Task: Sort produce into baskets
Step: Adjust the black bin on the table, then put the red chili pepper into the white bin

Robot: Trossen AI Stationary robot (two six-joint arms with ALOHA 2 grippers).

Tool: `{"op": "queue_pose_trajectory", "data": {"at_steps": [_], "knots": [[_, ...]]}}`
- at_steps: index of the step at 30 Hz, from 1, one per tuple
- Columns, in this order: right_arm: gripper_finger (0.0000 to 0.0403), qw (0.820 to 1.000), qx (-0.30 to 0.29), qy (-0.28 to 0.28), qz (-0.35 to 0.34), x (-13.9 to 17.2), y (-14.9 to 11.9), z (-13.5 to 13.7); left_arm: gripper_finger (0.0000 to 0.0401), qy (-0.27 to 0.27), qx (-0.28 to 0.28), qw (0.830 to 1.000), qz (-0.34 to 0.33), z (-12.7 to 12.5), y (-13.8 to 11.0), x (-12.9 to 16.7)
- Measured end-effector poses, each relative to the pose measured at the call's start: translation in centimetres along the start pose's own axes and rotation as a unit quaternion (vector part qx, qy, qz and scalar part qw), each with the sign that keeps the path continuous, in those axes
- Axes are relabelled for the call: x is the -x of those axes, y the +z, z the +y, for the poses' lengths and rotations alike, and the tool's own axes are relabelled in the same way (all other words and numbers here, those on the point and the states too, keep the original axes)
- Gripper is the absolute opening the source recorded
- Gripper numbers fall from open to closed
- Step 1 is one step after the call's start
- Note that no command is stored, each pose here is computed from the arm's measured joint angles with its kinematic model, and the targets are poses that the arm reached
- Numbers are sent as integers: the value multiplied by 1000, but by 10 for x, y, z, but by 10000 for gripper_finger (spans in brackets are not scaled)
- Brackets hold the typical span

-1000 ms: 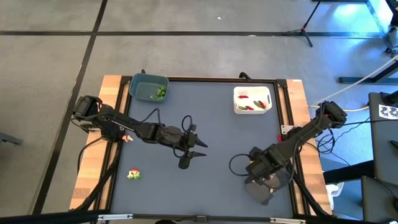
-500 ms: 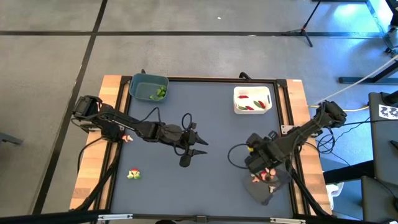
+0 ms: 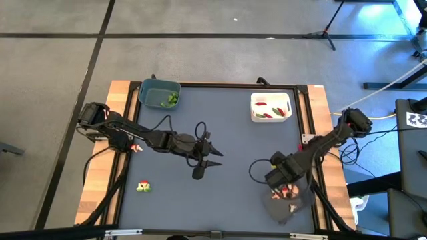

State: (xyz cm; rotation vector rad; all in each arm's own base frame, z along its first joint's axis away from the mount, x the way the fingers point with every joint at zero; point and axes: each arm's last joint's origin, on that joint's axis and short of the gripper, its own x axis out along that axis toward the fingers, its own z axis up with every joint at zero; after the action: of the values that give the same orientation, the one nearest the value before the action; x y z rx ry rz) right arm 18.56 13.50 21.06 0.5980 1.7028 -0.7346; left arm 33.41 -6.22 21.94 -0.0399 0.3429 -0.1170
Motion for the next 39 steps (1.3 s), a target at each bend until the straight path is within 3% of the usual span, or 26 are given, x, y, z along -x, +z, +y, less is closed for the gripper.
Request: {"op": "queue_pose_trajectory", "data": {"at_steps": [10, 14, 20, 27, 33, 39], "knots": [[182, 998, -5, 50, 45, -3, -26, 13, 172, -2, 6, 1000, 0, 0, 0, 0], [182, 999, -4, 22, 30, 4, -25, 8, 172, -2, 8, 1000, 0, 0, 0, 0], [182, 997, -34, -55, -34, 18, -2, -10, 172, -1, 9, 1000, -4, 1, 1, 0], [182, 996, 12, -77, -50, 10, 31, -20, 172, 0, 8, 1000, -2, 1, 1, 0], [182, 994, 34, -107, 6, -8, 62, -43, 172, 0, 6, 1000, -2, 1, 1, 0], [182, 991, 56, -107, 63, -28, 85, -67, 172, 1, -32, 999, -3, 1, 1, 0]]}}
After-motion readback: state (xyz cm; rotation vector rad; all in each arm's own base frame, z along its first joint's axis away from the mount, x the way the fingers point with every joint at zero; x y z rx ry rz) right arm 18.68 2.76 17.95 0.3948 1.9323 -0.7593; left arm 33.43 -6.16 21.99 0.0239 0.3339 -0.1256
